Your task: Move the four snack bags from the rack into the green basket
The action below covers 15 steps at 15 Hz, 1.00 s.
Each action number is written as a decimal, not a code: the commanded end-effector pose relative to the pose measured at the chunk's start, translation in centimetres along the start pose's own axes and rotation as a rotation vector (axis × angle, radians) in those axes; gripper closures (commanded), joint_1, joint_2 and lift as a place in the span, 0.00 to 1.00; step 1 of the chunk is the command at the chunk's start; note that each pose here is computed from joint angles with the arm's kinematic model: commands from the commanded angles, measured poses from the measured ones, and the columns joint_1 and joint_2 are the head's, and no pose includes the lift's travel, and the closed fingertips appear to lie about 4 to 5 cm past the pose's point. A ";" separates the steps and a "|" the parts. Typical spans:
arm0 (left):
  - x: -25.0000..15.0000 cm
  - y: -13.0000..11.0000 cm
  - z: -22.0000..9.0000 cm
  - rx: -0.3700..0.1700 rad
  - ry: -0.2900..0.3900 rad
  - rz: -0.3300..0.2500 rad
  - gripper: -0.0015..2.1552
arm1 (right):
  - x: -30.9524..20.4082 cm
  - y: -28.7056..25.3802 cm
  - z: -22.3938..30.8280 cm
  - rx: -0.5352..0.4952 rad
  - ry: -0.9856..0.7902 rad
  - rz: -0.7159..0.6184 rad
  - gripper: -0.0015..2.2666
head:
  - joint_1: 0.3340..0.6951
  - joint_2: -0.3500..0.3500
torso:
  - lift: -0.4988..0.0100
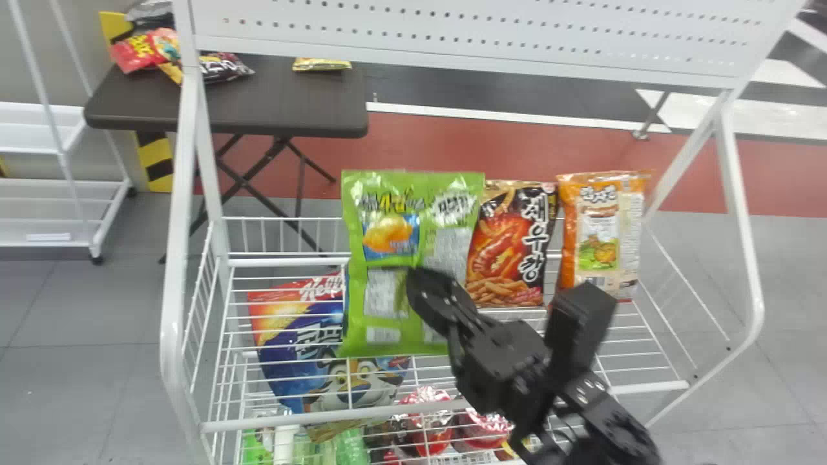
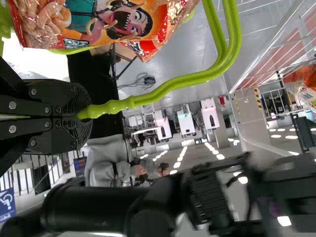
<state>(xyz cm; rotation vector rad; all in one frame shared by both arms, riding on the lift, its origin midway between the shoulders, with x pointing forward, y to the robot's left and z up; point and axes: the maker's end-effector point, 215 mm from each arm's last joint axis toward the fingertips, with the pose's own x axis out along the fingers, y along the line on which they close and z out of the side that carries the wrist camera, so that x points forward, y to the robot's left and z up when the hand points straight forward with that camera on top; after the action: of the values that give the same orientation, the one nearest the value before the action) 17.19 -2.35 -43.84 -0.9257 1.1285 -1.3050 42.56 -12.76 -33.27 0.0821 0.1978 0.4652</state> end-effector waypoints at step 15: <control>1.3 0.3 0.0 0.011 0.015 0.015 0.70 | -24.5 3.8 -18.4 0.674 0.832 0.133 0.94 | 1.00 0.00 | 0.98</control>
<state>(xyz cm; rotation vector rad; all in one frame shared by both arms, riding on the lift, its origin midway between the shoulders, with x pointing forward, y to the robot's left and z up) 17.22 -3.44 -44.35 -0.8987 1.1375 -1.3020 16.38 -21.35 -44.99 0.5500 1.1386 0.4969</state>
